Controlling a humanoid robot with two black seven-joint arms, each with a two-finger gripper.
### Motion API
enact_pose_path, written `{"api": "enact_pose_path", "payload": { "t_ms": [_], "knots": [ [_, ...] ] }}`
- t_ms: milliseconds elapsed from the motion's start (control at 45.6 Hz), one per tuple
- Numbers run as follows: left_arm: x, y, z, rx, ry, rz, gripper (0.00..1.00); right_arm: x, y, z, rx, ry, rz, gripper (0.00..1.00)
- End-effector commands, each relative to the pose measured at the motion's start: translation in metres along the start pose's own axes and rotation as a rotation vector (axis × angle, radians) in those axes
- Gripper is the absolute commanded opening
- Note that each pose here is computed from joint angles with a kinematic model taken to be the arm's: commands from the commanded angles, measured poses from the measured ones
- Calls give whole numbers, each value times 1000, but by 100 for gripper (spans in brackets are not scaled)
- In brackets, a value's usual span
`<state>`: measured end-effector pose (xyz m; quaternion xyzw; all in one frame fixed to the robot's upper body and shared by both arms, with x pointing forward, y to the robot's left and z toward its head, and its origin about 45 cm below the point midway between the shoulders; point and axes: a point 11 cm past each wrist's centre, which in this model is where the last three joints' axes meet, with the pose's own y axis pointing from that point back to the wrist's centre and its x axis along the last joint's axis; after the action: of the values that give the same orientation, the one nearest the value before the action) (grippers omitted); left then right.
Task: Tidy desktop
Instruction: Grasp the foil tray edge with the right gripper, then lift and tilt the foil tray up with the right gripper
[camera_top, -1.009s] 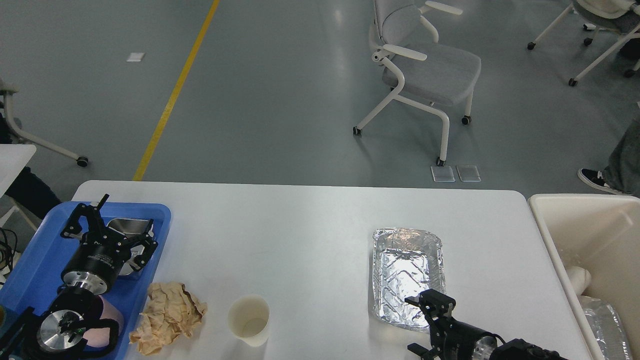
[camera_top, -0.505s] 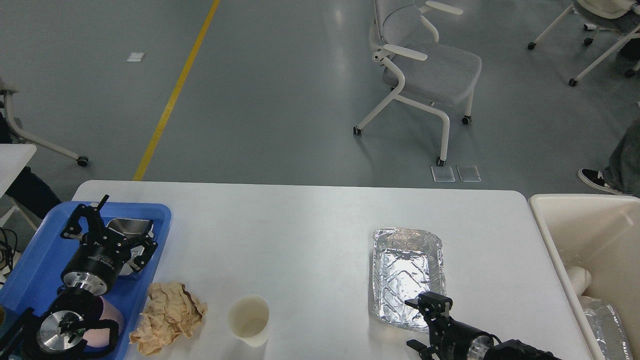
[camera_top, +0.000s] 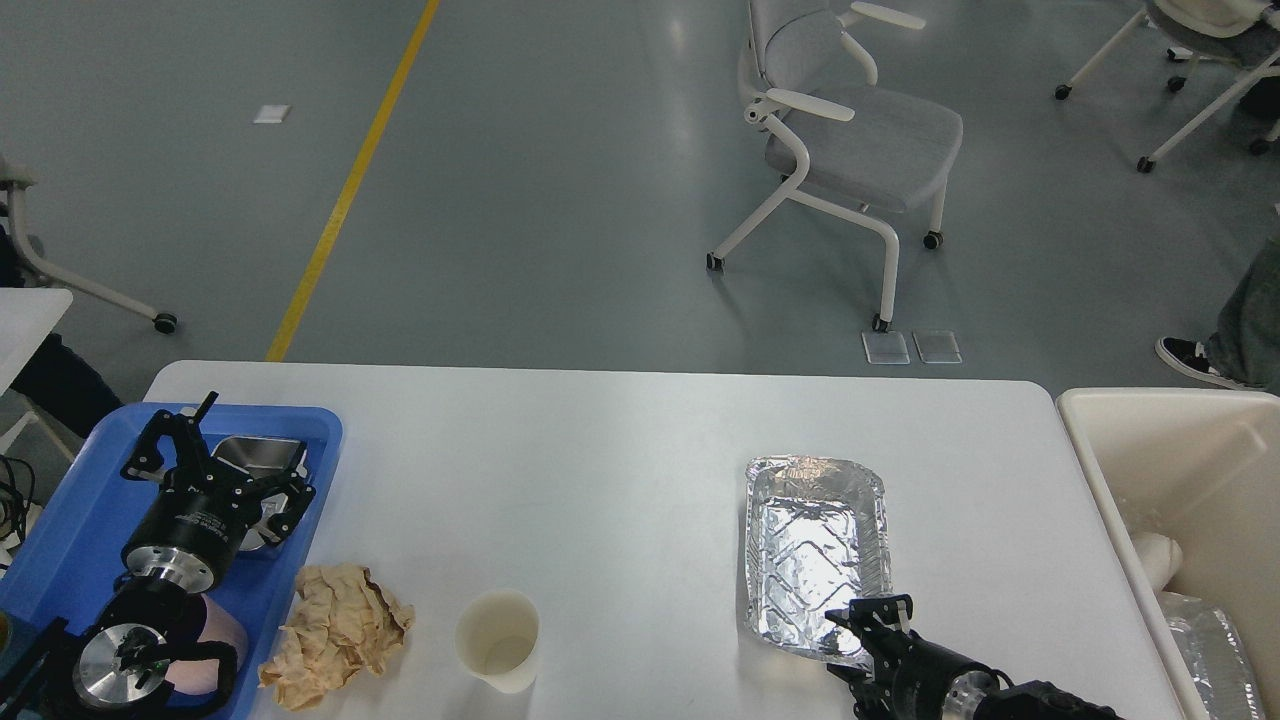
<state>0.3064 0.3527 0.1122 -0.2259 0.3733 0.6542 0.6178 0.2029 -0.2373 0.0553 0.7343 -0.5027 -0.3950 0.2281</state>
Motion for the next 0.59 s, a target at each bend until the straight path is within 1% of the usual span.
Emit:
{"api": "enact_pose_path", "payload": {
  "t_ms": [0, 88, 132, 219, 241, 571],
  "knots": [
    [0, 0, 0, 0, 0, 1, 97, 0, 2, 1, 8, -3, 2, 30],
    [0, 0, 0, 0, 0, 1, 97, 0, 2, -1, 16, -3, 6, 20],
    [1, 0, 0, 1, 0, 2, 97, -1, 2, -1, 21, -3, 2, 17],
    [0, 0, 0, 0, 0, 1, 97, -5, 3, -2, 26, 0, -15, 1],
    [0, 0, 0, 0, 0, 1, 97, -6, 3, -2, 26, 2, -21, 0],
    [2, 1, -1, 2, 0, 5, 97, -7, 8, -1, 8, 19, -34, 0]
  ]
}}
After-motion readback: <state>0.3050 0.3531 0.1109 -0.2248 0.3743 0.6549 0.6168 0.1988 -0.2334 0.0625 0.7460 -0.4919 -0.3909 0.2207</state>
